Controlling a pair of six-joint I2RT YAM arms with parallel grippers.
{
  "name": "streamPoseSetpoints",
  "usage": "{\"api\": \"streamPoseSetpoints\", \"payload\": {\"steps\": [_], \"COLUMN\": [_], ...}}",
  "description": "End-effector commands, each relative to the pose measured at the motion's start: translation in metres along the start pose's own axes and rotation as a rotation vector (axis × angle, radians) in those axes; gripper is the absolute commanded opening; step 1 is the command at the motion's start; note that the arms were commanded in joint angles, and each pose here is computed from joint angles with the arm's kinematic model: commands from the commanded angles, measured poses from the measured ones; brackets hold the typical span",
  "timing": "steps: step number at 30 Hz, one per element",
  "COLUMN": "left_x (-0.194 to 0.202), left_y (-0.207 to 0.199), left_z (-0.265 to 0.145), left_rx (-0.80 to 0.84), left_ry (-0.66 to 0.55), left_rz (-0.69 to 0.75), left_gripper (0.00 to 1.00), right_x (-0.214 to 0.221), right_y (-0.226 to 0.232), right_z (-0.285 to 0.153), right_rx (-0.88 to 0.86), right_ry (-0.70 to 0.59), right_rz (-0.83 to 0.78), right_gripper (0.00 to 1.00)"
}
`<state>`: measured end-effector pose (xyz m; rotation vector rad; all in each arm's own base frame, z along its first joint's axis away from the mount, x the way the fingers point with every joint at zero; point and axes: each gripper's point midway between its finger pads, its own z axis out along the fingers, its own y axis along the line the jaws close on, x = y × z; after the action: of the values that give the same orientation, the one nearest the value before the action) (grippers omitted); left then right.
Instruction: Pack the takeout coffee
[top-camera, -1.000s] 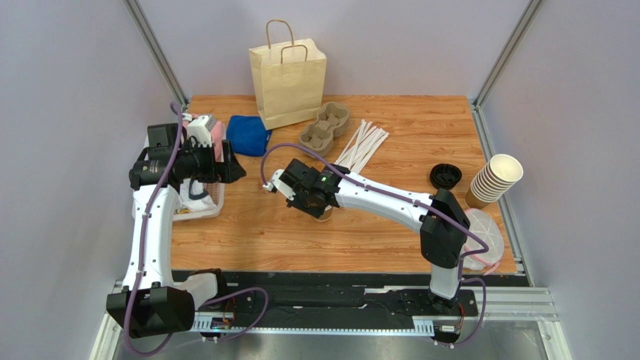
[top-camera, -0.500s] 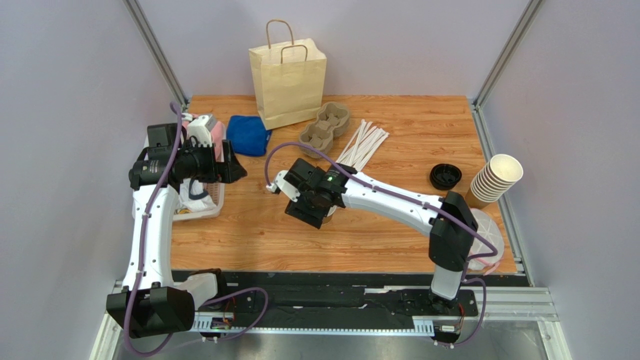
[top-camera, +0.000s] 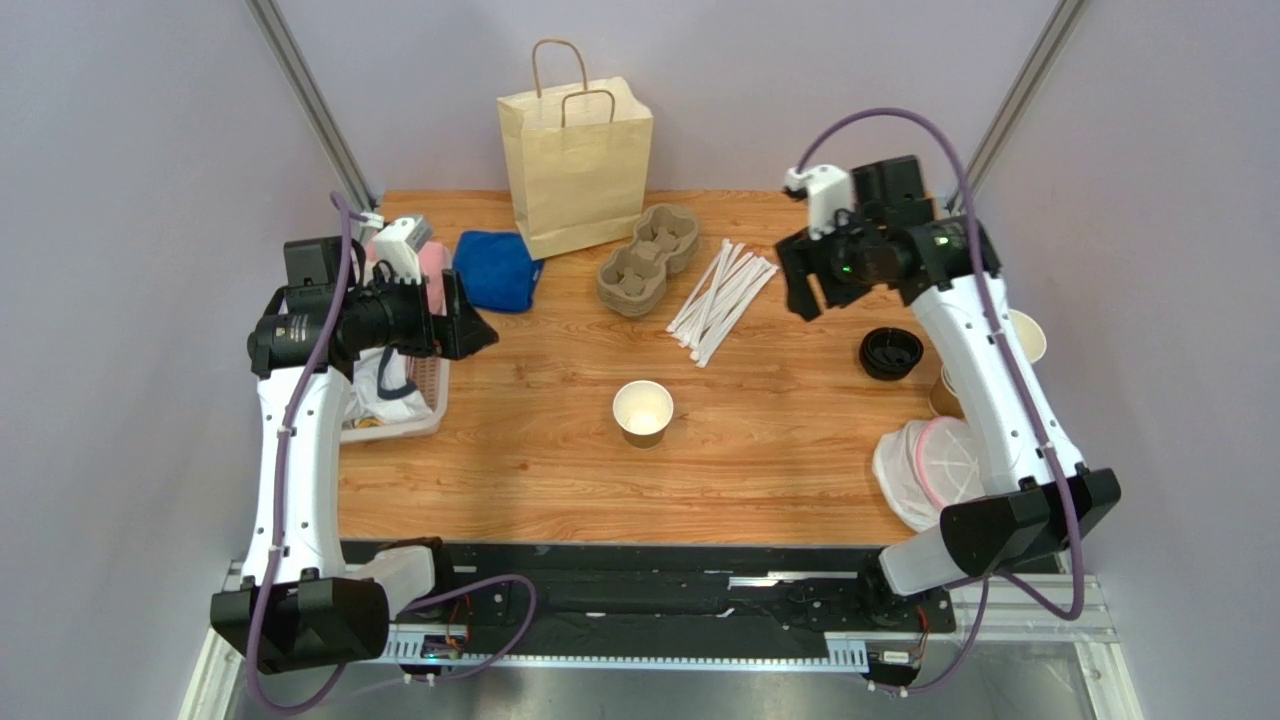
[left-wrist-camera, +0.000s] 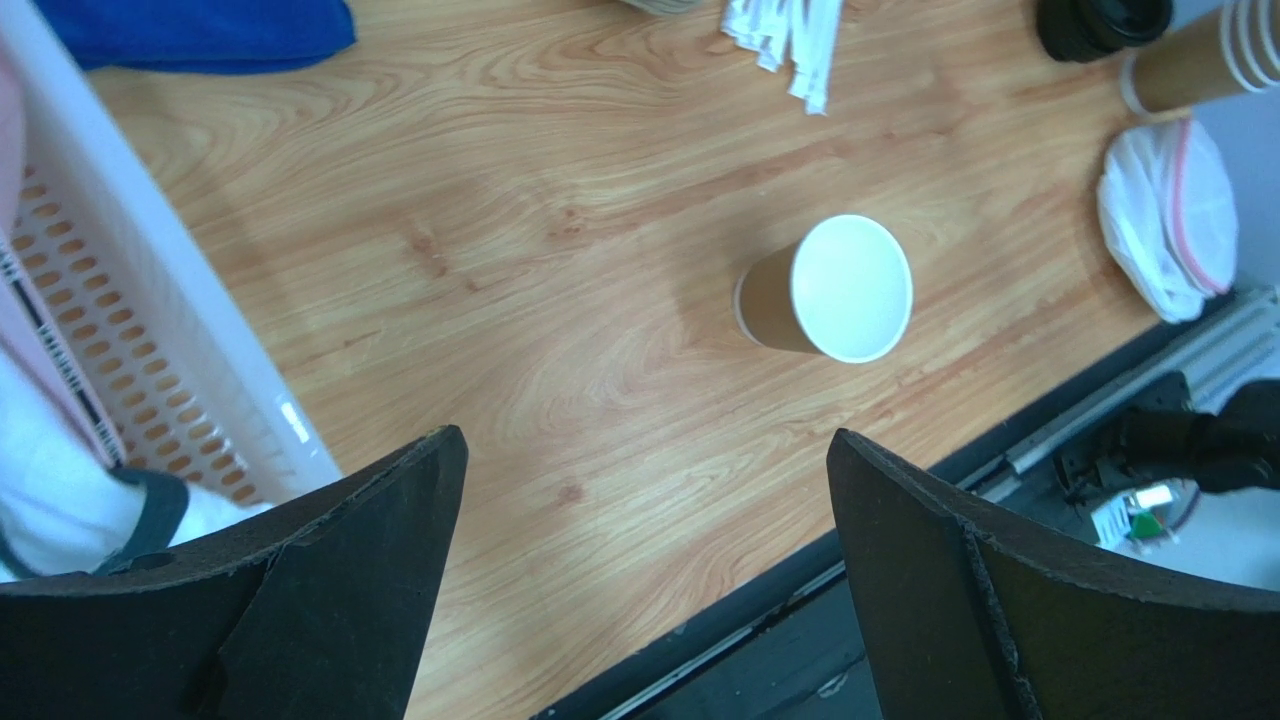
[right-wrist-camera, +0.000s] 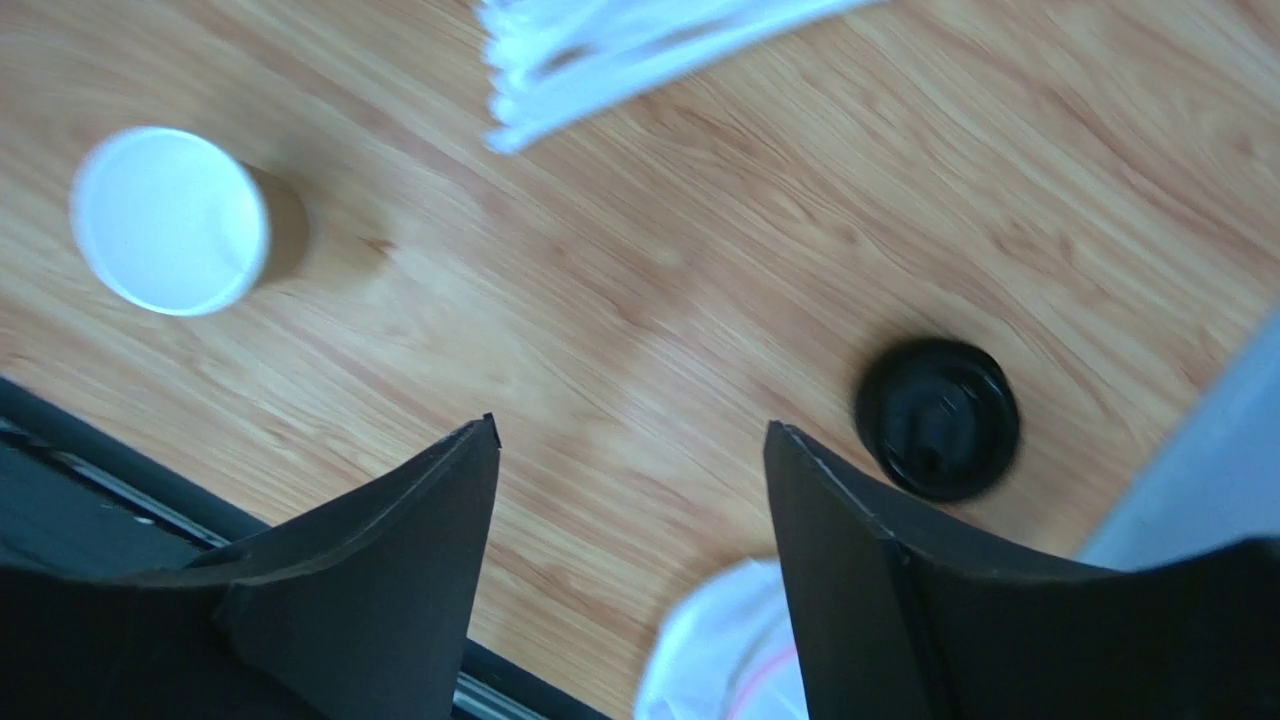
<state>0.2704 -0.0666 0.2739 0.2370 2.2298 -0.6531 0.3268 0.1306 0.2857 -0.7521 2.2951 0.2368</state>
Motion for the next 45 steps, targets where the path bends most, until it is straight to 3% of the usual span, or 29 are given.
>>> {"api": "streamPoseSetpoints", "payload": {"steps": [1, 9, 18, 30, 45], "left_x": [-0.012, -0.009, -0.002, 0.006, 0.010], "left_y": [-0.026, -0.031, -0.030, -0.026, -0.020], "left_z": [-0.005, -0.006, 0.001, 0.010, 0.020], "left_rx": [0.151, 0.192, 0.230, 0.249, 0.270], "left_ry": [-0.030, -0.012, 0.024, 0.064, 0.090], "left_rz": [0.084, 0.110, 0.089, 0.067, 0.055], "left_gripper": [0.99, 0.99, 0.99, 0.99, 0.99], "right_x": [0.049, 0.111, 0.143, 0.169, 0.189], "right_y": [-0.047, -0.123, -0.152, -0.169, -0.171], "right_z": [-0.040, -0.025, 0.029, 0.086, 0.112], "right_rx": [0.081, 0.199, 0.186, 0.151, 0.103], "right_ry": [0.116, 0.419, 0.572, 0.642, 0.699], "right_rz": [-0.018, -0.131, -0.212, -0.251, -0.247], "right_gripper": [0.66, 0.55, 0.50, 0.49, 0.45]}}
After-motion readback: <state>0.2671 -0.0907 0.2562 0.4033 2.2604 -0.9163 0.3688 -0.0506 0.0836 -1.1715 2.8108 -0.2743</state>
